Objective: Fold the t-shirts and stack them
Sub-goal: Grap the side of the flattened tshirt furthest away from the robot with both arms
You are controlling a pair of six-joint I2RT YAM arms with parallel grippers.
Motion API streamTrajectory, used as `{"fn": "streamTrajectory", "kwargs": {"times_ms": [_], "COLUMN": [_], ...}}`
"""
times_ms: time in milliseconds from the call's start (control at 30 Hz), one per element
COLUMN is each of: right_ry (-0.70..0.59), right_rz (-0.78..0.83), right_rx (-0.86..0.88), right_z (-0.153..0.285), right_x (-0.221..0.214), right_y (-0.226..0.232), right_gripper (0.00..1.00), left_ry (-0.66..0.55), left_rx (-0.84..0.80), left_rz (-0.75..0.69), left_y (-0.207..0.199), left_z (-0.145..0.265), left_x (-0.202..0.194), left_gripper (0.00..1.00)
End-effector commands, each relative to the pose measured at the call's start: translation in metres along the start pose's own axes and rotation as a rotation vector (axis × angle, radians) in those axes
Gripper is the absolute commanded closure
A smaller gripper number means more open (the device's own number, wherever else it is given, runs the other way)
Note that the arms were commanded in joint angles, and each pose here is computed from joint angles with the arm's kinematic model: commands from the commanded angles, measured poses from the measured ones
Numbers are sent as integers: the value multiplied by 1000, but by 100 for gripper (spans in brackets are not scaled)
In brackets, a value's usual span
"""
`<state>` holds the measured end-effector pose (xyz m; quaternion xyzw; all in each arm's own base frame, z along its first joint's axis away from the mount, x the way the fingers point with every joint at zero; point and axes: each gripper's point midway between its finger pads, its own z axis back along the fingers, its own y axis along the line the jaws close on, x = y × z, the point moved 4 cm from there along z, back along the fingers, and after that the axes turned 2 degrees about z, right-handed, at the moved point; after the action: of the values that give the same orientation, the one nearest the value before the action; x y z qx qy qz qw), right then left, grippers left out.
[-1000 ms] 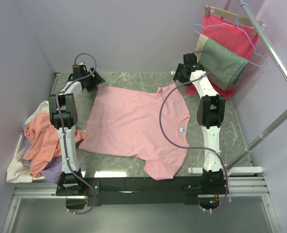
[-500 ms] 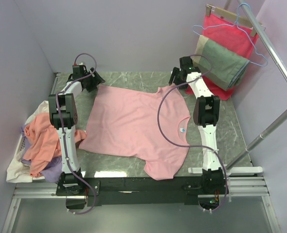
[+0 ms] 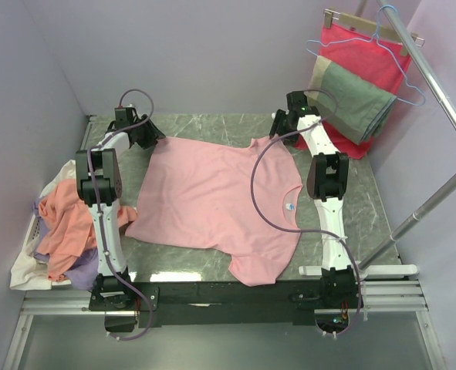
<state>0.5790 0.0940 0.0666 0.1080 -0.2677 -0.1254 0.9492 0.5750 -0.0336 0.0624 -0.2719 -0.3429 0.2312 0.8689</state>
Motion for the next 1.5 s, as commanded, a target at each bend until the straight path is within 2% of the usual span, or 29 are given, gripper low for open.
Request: {"fn": "streamTrajectory", "kwargs": {"times_ms": [0,67,133,167,233,333,367,467,633,733,967,1167,1467], "right_ry": [42,45,49,45,46,27,11,-4,-61,-120,-221,-239,-190], "right_rz": [0,5,6,6,4,0,0,0,18,30,48,79,143], "right_rx": [7,10,11,10,7,3,10,22,57,58,50,27,-28], "right_z": [-2,-1,-2,-1,-2,-1,4,6,16,37,90,115,130], "right_x": [-6,-6,-8,-7,-7,-5,0,1,11,26,40,35,-3], "right_y": [-4,-4,-3,-4,-4,-5,-3,-1,6,10,14,15,15], "right_gripper": [41,54,58,65,68,84,91,100,100,100,100,100,100], "left_ry": [227,245,239,240,235,219,217,192,120,71,-116,-266,-283], "left_rx": [111,103,104,104,101,93,94,91,92,88,93,99,34], "left_rz": [46,44,36,32,27,11,8,-8,-33,-50,-96,-123,-121], "left_y": [31,29,26,25,23,20,20,14,2,-6,-28,-38,-60], "left_z": [-5,-7,-8,-9,-8,-9,-10,-10,-4,7,51,84,106], "left_x": [-72,-76,-75,-76,-73,-68,-66,-55,-33,-21,8,24,28], "left_gripper": [54,61,64,67,70,81,88,99,99,99,99,99,99]}}
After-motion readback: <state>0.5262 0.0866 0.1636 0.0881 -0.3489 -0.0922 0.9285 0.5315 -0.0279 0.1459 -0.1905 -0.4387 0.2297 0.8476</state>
